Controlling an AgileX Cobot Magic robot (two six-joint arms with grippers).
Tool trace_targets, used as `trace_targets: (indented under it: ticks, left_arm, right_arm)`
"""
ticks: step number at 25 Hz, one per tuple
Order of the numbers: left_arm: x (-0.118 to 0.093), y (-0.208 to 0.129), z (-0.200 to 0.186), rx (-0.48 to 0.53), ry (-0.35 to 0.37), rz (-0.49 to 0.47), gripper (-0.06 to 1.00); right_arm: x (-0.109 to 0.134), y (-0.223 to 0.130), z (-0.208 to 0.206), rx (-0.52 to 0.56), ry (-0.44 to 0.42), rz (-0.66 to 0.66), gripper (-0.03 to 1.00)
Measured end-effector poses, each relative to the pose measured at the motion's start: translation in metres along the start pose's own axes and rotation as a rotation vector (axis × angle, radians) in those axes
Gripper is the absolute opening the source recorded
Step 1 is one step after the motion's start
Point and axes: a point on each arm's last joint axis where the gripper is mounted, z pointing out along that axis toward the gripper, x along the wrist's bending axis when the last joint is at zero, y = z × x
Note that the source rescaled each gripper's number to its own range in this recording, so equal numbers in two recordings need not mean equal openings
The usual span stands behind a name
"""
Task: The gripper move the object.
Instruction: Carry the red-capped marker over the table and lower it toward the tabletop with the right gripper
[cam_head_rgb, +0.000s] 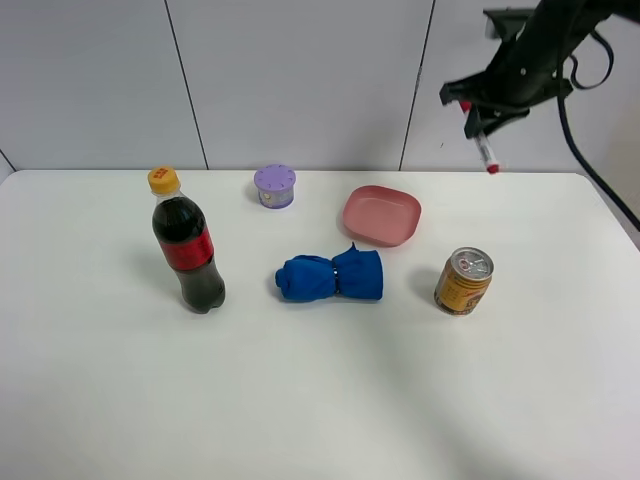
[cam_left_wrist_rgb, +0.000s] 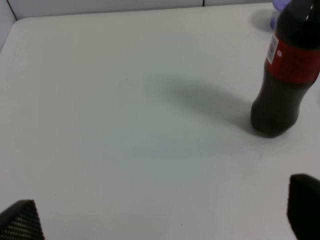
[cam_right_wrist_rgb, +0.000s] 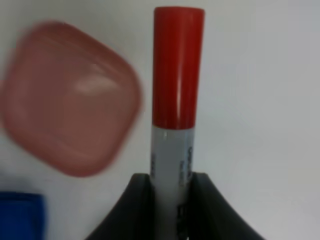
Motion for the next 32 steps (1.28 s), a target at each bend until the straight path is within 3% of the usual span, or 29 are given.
trace_targets:
  ticks: [5,9,14,19,22,25,28,32]
  left_arm:
    - [0.000,0.000,0.000,0.000,0.000,0.000,1.00]
    - [0.000,0.000,0.000,0.000,0.000,0.000,1.00]
    - [0.000,0.000,0.000,0.000,0.000,0.000,1.00]
    - [0.000,0.000,0.000,0.000,0.000,0.000,1.00]
    - [0.000,0.000,0.000,0.000,0.000,0.000,1.00]
    - [0.000,0.000,0.000,0.000,0.000,0.000,1.00]
    - [0.000,0.000,0.000,0.000,0.000,0.000,1.00]
    - [0.000,0.000,0.000,0.000,0.000,0.000,1.00]
  right_arm:
    - [0.067,0.021,-0.054,-0.157,0.126,-0.114,0.00]
    - [0.118,0.028,-0.060,-0.238,0.196,-0.164,0.00]
    - [0.183,0.028,-0.030,-0.298,0.284,-0.158,0.00]
    - [0.239,0.016,0.040,-0.270,0.341,-0.127,0.00]
    - [0.262,0.000,0.087,-0.204,0.337,-0.058,0.00]
    - [0.273,-0.020,0.127,-0.124,0.242,-0.057,0.00]
    - [0.274,-0.026,0.133,-0.107,0.179,-0.111,0.00]
    - [0.273,-0.026,0.133,-0.118,0.158,-0.137,0.00]
